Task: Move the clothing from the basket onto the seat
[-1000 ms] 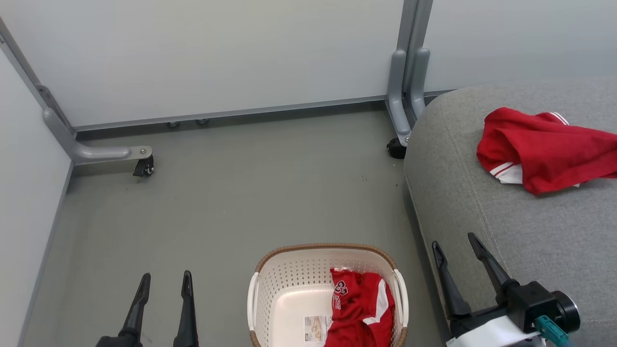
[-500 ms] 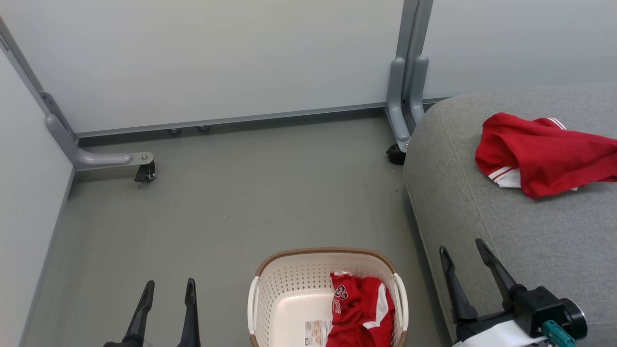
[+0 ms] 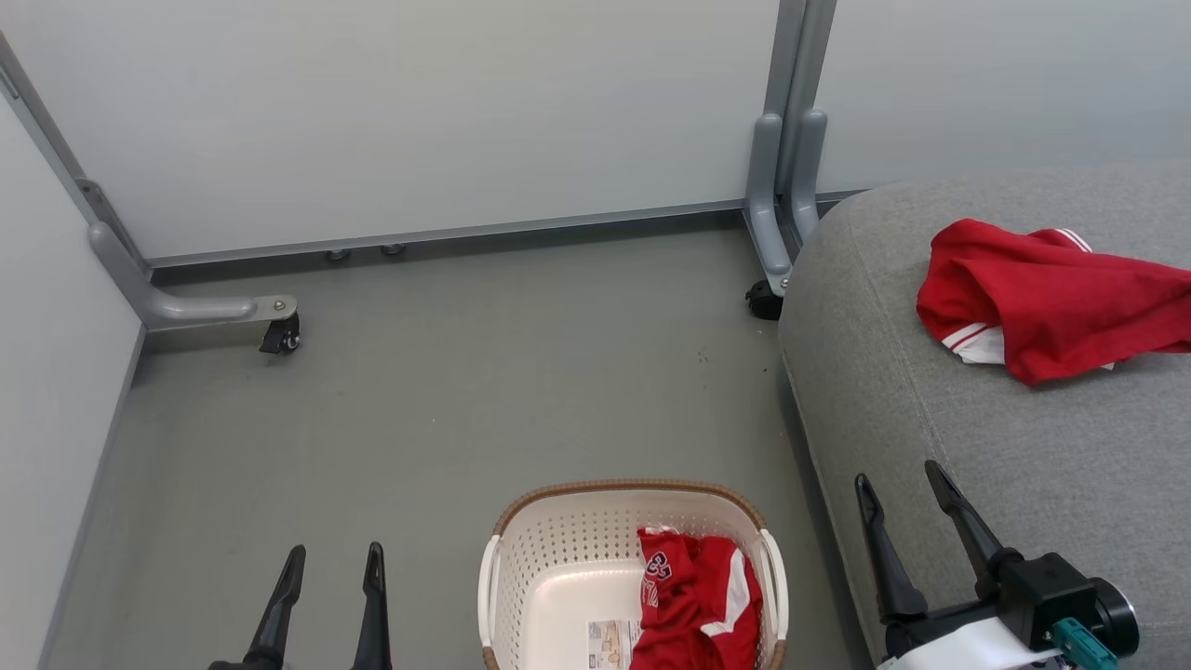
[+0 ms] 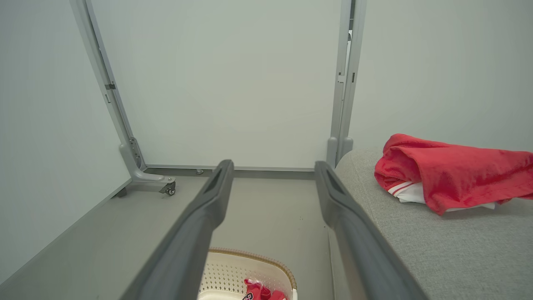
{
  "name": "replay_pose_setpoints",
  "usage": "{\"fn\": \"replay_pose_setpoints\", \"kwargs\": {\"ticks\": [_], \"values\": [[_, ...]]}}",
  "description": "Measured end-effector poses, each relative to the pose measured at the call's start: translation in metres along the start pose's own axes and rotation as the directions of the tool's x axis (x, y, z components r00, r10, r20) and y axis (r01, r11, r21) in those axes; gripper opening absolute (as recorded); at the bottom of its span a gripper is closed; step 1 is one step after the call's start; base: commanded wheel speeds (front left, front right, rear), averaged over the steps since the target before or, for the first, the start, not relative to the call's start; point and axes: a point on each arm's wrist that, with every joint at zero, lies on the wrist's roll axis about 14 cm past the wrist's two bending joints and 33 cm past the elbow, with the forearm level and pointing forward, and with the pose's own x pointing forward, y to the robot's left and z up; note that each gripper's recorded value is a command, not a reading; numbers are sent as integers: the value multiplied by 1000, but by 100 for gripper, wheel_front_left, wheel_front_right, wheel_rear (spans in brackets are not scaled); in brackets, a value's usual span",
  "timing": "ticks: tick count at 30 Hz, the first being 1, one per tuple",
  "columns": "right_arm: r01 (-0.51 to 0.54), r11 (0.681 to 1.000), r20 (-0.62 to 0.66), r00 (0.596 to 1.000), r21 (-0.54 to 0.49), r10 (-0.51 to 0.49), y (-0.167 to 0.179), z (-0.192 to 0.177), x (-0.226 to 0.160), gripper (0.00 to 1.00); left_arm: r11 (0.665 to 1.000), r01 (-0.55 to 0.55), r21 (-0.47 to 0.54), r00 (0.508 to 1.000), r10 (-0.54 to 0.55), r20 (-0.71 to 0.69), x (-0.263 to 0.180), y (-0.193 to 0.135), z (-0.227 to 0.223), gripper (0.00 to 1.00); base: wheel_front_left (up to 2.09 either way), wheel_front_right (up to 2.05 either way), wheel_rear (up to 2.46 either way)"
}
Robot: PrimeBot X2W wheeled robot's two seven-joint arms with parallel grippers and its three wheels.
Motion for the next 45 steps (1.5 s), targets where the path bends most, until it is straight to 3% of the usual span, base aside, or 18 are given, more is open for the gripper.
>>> {"fn": "replay_pose_setpoints", "kwargs": {"ticks": [19, 32, 39, 45], "values": [[15, 1000, -15, 1000, 3, -15, -7, -5, 6, 100, 1000, 31, 0, 998, -31, -54, 8, -6, -15, 100, 0, 0, 0], [71, 997, 107, 992, -20, -68, -48, 18, 85, 100, 982, 185, 31, 981, -182, -69, 104, -40, -32, 100, 0, 0, 0], [151, 988, 148, 978, -33, -144, -87, 11, 122, 100, 938, 345, 18, 926, -337, -168, 151, -77, -83, 100, 0, 0, 0], [235, 970, 180, 958, -59, -222, -126, 1, 140, 100, 868, 495, -43, 822, -484, -298, 168, -116, -150, 100, 0, 0, 0]]}}
